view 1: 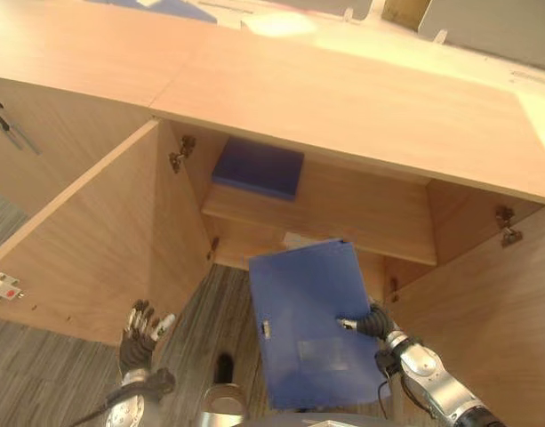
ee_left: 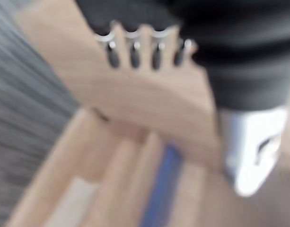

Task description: Put the empty folder in the office cabinet

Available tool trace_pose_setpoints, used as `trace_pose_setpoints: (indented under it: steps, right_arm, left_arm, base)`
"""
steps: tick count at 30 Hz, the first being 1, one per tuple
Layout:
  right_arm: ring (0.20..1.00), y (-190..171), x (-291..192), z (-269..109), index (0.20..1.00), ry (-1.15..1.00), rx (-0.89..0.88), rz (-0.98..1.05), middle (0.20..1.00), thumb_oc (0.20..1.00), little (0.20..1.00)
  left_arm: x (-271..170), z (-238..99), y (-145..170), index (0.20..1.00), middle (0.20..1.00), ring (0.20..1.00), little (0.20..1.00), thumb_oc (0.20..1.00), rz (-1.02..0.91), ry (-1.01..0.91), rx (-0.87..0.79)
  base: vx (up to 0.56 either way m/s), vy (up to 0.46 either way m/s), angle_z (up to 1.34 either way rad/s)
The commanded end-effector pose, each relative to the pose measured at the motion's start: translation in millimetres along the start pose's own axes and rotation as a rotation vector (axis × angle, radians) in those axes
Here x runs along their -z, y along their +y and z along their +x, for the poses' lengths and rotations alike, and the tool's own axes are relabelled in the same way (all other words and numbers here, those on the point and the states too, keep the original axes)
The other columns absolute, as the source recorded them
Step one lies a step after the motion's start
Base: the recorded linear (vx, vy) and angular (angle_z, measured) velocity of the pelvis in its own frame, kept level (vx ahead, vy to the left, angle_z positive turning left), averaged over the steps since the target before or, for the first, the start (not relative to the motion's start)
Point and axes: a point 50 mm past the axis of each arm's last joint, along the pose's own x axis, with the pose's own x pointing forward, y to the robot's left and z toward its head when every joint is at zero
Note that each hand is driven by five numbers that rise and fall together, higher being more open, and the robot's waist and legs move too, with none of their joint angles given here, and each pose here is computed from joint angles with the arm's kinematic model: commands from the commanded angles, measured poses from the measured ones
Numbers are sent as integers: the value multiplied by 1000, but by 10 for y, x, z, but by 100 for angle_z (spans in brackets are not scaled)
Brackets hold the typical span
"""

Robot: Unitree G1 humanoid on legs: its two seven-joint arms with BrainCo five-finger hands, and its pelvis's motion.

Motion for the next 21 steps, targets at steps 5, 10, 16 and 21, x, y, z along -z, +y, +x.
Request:
trace_pose_setpoints:
  steps: [5,10,16,21]
  right_arm:
    - [200,-465,-734,182,200,-296,147,-79,200,200,200]
    - [200,-639,-715,206,200,-273,204,-53,200,200,200]
    - [200,-712,-693,287,200,-258,216,11,200,200,200]
    - [200,-633,-573,308,200,-200,207,61,200,200,200]
  left_arm:
    - [384,-97,59,1000,1000,1000,1000,1000,-28,256,78]
    - [539,-178,140,1000,1000,1000,1000,1000,2,386,182]
    - [541,-131,167,1000,1000,1000,1000,1000,35,401,191]
    - [569,-179,199,1000,1000,1000,1000,1000,74,456,216]
  base:
    - [5,194,1]
    - [-1,238,-4]
    - [61,102,-27]
    - [284,-41,-34]
